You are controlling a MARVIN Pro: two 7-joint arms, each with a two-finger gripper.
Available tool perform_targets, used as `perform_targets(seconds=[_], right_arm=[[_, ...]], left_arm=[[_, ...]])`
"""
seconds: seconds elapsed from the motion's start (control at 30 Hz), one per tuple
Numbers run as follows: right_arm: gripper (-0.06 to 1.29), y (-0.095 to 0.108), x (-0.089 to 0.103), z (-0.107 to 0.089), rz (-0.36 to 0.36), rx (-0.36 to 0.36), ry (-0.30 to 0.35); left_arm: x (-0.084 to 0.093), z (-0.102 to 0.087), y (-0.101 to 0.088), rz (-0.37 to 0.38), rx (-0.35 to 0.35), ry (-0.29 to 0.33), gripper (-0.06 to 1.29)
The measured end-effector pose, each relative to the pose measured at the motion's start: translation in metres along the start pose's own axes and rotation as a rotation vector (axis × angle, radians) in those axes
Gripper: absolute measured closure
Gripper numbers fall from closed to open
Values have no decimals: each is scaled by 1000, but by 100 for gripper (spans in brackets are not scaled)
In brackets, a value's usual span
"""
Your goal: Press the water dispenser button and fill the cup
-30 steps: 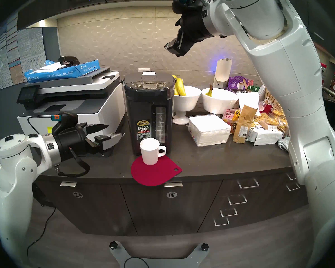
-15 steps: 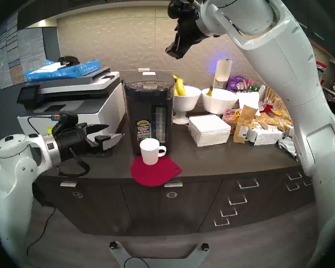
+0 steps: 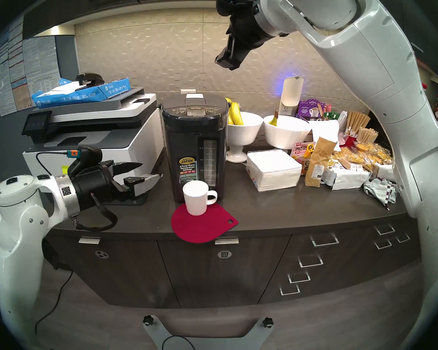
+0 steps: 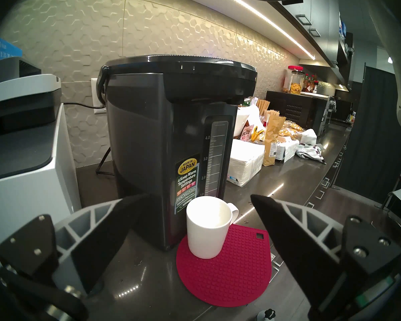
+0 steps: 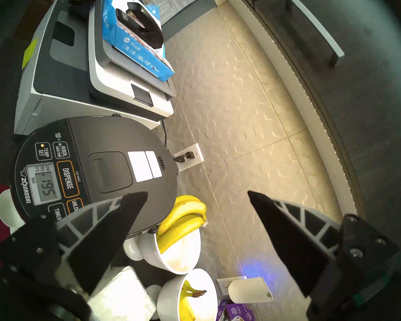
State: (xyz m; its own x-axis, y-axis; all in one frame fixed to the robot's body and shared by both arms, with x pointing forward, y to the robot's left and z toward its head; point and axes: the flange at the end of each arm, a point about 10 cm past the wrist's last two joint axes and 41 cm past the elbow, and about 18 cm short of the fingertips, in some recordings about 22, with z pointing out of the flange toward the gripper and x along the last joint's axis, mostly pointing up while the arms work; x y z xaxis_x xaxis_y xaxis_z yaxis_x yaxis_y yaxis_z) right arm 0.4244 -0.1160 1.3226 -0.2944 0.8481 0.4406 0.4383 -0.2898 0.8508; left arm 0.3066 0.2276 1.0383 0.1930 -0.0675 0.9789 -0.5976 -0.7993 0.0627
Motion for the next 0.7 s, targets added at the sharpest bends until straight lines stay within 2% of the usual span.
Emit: perform_targets(seconds=[0.27, 0.47, 0.7], right_arm=[[-2, -8, 7, -8, -57, 94, 19], [-2, -6, 1, -6, -90, 164, 10], [-2, 7, -10, -2, -131, 242, -8]], left_arm=[[0, 0, 0, 0, 0, 0, -3], [0, 0, 0, 0, 0, 0, -3], [0, 0, 0, 0, 0, 0, -3]])
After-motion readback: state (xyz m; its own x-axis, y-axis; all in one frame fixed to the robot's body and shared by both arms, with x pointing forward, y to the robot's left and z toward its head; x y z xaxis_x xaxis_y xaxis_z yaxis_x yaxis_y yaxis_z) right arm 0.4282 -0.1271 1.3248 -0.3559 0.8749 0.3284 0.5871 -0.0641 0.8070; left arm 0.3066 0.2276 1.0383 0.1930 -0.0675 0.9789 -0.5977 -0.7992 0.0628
